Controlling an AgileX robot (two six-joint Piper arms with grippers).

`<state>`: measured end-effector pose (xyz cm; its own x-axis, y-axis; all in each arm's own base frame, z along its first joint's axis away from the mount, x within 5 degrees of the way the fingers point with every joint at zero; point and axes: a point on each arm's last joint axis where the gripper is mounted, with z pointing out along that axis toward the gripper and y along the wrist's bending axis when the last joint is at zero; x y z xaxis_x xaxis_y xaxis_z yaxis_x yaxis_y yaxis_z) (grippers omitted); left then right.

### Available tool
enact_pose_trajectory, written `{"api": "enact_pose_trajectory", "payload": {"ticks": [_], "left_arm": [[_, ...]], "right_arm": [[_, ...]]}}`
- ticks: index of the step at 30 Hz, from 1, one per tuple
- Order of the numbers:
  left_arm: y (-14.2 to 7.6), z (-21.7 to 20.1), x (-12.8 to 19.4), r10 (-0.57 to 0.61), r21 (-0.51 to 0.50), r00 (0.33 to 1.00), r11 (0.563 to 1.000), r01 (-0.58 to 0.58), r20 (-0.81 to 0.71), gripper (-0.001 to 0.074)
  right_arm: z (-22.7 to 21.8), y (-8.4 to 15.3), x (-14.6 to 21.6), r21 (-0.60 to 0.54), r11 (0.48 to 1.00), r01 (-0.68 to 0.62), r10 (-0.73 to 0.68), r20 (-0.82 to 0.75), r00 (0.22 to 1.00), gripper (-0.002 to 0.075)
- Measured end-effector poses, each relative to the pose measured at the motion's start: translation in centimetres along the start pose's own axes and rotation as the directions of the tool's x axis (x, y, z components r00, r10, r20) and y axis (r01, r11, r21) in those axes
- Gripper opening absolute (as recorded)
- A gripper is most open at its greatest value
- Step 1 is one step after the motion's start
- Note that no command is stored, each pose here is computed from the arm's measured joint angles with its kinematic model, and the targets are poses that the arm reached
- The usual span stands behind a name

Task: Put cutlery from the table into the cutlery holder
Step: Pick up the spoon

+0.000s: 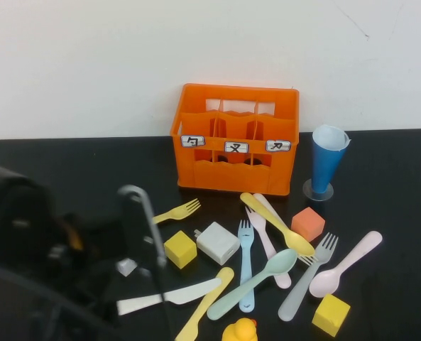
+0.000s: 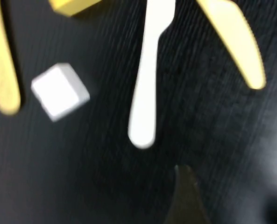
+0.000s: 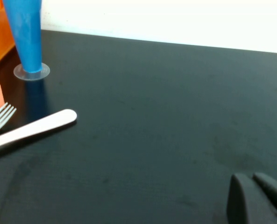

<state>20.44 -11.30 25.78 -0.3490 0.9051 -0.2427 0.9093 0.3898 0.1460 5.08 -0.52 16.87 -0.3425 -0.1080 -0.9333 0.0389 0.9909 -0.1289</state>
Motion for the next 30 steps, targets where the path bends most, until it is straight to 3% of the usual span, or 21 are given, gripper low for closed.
{"api": "enact_pose_trajectory", "payload": {"ticks": [4, 12, 25, 30], "left_arm": [[0.3, 3.5, -1.9, 0.083, -0.003, 0.996, 0.997, -0.083, -0.027, 0.0442], [1.3, 8.2, -3.5, 0.066, 0.021, 0.996, 0.998, -0.064, -0.065, 0.0444], [3.7, 11.7, -7.1, 0.044, 0.089, 0.992, 0.995, -0.033, -0.119, 0.0444], [3.9, 11.9, -8.3, -0.014, 0.125, 0.997, 0.992, 0.024, -0.081, 0.0444]], "right_arm": [[0.0, 0.0, 0.0, 0.000, 1.000, 0.000, 0.000, 0.000, 1.000, -0.0003], [0.0, 0.0, 0.0, 0.000, 1.000, 0.000, 0.000, 0.000, 1.000, -0.0003], [0.0, 0.0, 0.0, 0.000, 1.000, 0.000, 0.000, 0.000, 1.000, -0.0003], [0.0, 0.0, 0.0, 0.000, 1.000, 0.000, 0.000, 0.000, 1.000, -0.0003]]}}
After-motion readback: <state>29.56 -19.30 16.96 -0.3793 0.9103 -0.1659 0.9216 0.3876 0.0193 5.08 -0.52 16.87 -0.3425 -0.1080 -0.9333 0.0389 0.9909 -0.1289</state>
